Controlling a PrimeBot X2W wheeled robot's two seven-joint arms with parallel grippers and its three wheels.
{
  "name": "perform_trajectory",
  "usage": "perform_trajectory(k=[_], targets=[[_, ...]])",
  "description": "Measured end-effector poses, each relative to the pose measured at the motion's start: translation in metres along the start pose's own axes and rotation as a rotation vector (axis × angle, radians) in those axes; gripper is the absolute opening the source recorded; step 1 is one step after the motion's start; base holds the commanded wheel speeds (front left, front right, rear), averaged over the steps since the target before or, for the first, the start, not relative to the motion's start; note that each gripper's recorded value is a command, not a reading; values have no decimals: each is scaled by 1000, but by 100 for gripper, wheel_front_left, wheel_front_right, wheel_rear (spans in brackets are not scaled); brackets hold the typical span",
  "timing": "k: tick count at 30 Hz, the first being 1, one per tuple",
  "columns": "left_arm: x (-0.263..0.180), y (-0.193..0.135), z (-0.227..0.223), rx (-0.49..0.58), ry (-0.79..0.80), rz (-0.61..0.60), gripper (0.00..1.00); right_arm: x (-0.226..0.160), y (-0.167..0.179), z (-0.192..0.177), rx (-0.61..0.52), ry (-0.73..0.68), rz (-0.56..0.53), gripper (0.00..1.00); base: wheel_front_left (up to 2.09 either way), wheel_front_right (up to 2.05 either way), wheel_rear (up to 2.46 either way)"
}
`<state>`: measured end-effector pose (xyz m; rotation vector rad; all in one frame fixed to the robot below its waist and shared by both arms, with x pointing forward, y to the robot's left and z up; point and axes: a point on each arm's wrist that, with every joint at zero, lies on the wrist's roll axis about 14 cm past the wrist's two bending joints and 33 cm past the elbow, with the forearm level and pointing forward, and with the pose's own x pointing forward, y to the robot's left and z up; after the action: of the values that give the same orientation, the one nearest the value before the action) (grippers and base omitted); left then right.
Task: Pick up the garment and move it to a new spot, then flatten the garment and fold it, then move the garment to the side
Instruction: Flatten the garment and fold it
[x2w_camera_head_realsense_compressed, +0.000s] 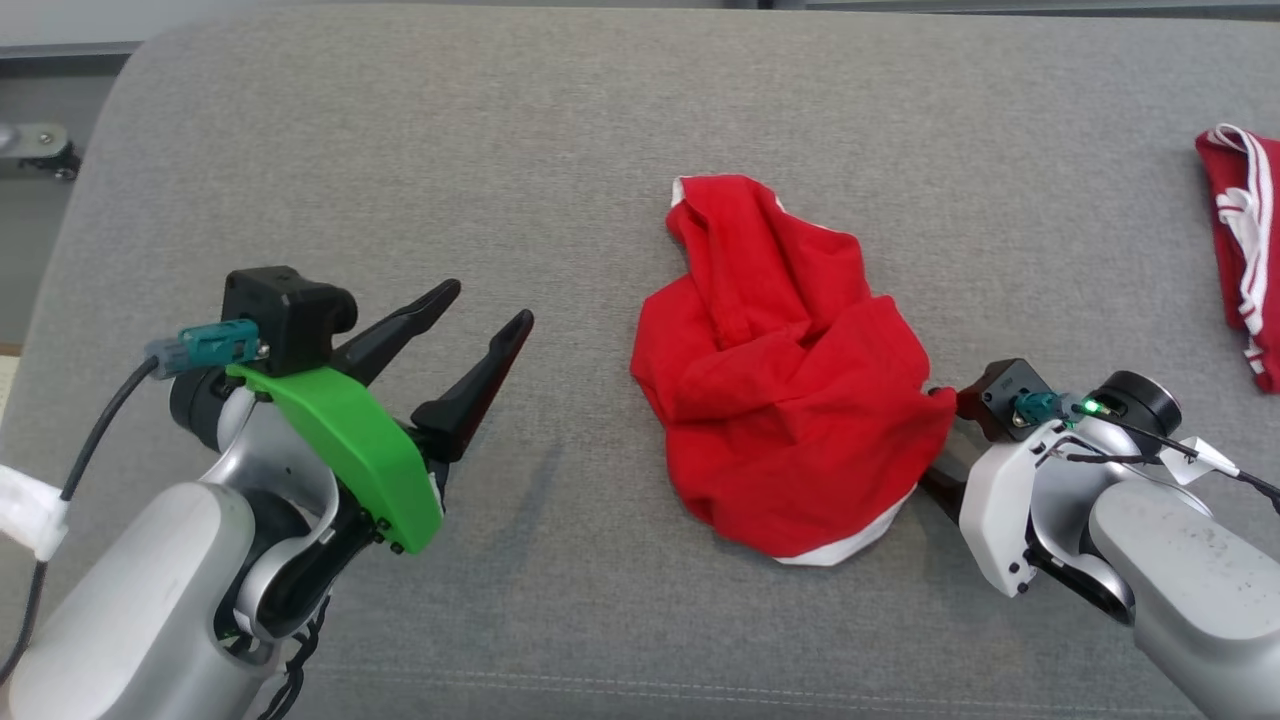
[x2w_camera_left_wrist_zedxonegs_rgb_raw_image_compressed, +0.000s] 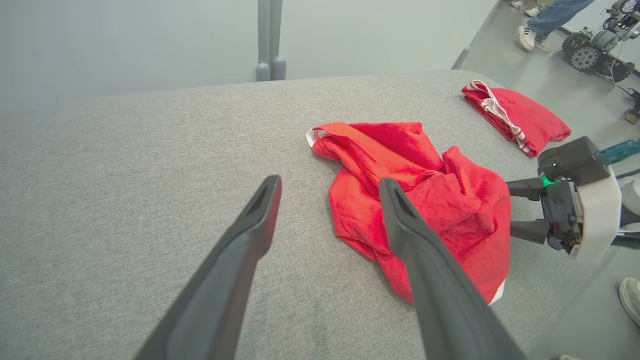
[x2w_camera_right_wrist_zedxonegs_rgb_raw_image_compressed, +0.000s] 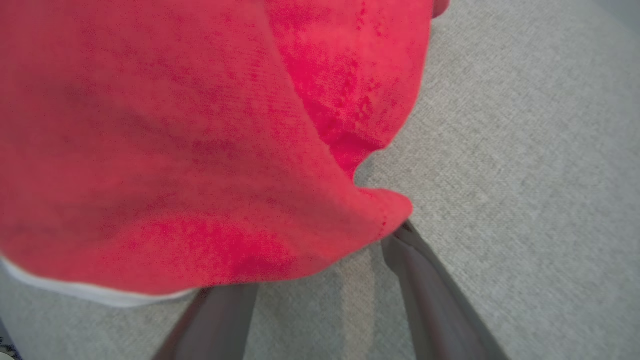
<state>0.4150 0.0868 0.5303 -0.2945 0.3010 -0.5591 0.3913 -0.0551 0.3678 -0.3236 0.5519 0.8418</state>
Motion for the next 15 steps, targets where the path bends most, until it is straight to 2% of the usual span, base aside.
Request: perform_trajectory(k=[1,2,4,5,6,8,12,15], targets=[[-6,5,3,-6,-19,25,100,2,2,0,-2,10,11,61,0,0,0],[-12,11,5,-17,-38,54,100,4,7,0,-3,14,26,62,0,0,0],[-25,21,6,-37,-66,106,100,9,19,0,-5,32,66,44,0,0,0],[-32,26,6,-46,-79,132,100,10,24,1,-2,34,82,11,0,0,0],[-37,29,6,-55,-90,150,100,11,28,2,4,40,94,0,0,0,0],[-48,33,3,-74,-108,181,100,11,37,2,23,53,120,0,0,0,0],[-64,38,0,-126,-147,228,100,3,55,-2,153,100,170,0,0,0,0],[-75,42,0,-146,-179,256,100,-6,77,8,234,124,256,0,0,0,0]])
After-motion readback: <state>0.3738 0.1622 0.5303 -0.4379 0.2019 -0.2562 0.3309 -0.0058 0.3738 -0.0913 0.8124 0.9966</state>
